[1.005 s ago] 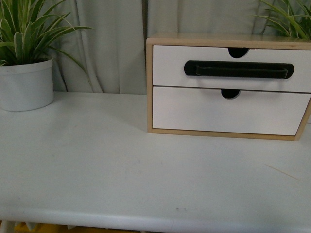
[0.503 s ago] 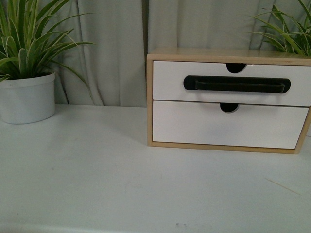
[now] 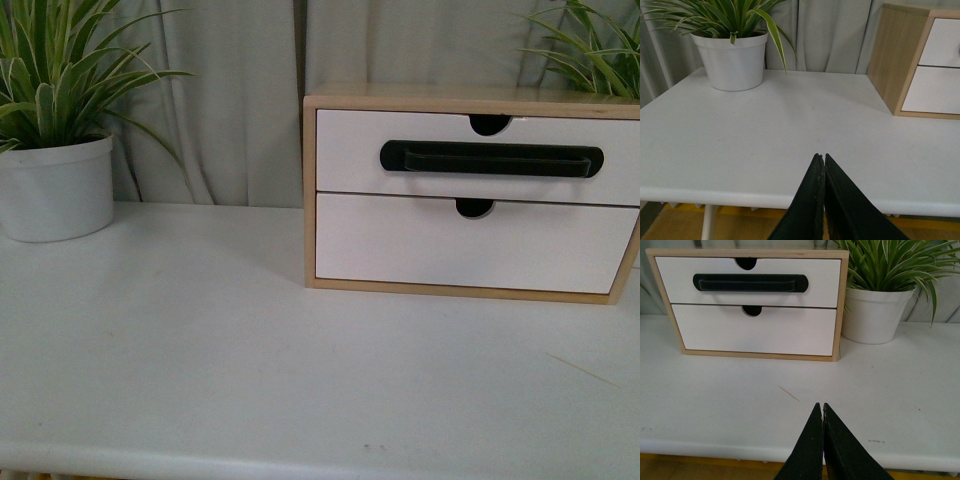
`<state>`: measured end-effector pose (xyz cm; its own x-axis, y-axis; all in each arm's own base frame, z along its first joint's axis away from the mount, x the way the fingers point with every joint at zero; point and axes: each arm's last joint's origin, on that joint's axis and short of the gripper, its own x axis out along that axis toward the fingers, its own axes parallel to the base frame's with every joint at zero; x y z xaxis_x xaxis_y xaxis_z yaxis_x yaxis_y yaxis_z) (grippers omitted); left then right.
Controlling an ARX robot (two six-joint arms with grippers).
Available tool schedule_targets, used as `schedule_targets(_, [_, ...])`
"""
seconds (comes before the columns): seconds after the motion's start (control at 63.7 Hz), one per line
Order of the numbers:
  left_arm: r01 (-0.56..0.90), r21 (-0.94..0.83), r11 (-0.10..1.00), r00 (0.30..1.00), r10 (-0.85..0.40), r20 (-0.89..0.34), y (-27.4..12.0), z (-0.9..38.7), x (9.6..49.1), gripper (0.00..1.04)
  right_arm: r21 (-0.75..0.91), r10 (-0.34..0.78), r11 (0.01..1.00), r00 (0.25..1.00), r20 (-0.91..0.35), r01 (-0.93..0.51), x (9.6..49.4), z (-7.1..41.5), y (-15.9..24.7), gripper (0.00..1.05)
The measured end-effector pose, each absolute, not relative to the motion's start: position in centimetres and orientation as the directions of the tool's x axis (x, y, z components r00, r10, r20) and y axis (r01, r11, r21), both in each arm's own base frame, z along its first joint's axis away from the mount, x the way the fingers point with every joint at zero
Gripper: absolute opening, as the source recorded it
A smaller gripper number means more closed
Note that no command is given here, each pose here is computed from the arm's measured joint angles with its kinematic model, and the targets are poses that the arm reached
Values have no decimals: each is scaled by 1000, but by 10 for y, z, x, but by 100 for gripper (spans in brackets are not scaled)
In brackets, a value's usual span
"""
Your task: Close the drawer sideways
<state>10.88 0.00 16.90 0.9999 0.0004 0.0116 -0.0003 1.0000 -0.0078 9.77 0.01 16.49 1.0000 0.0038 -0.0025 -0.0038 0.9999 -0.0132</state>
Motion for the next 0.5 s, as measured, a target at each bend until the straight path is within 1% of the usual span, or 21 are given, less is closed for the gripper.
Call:
schedule_targets(0.079, [0,-8,1000,1000,0,10,0,169,107,4,-13,4,1000,1000,-1,-4,98,165,0,1])
schedule_targets(0.11, [0,-7,1000,1000,0,-20,0,165,102,4,-13,4,1000,1000,-1,-4,98,165,0,1])
schedule_targets(0.204, [0,-8,1000,1000,0,6,0,166,98,4,-13,5,1000,1000,-1,-5,98,165,0,1])
schedule_targets(0.22, [0,-8,1000,1000,0,6,0,166,98,5,-13,5,1000,1000,-1,-5,98,165,0,1])
schedule_targets(0.236, [0,-8,1000,1000,0,4,0,166,98,7,-13,5,1000,1000,-1,-5,98,165,0,1])
schedule_targets(0.251, [0,-8,1000,1000,0,4,0,166,98,9,-13,4,1000,1000,-1,-4,98,165,0,3])
schedule_targets(0.283, [0,-7,1000,1000,0,5,0,166,98,18,-13,4,1000,1000,-1,-4,98,165,0,10])
schedule_targets(0.314, [0,-8,1000,1000,0,5,0,166,98,25,-13,4,1000,1000,-1,-4,98,165,0,19])
schedule_targets(0.33, [0,-7,1000,1000,0,5,0,166,98,29,-13,4,1000,1000,-1,-4,98,165,0,21])
schedule_targets(0.346, [0,-8,1000,1000,0,6,0,166,97,31,-13,4,1000,1000,-1,-4,98,165,0,24])
schedule_targets(0.377, [0,-8,1000,1000,0,6,0,166,97,38,-13,4,1000,1000,-1,-4,98,165,0,30])
schedule_targets(0.393, [0,-7,1000,1000,0,6,0,166,97,40,-13,4,1000,1000,-1,-4,98,165,0,33])
schedule_targets(0.503, [0,-8,1000,1000,0,6,0,166,97,61,-13,4,1000,1000,-1,-4,98,165,0,55])
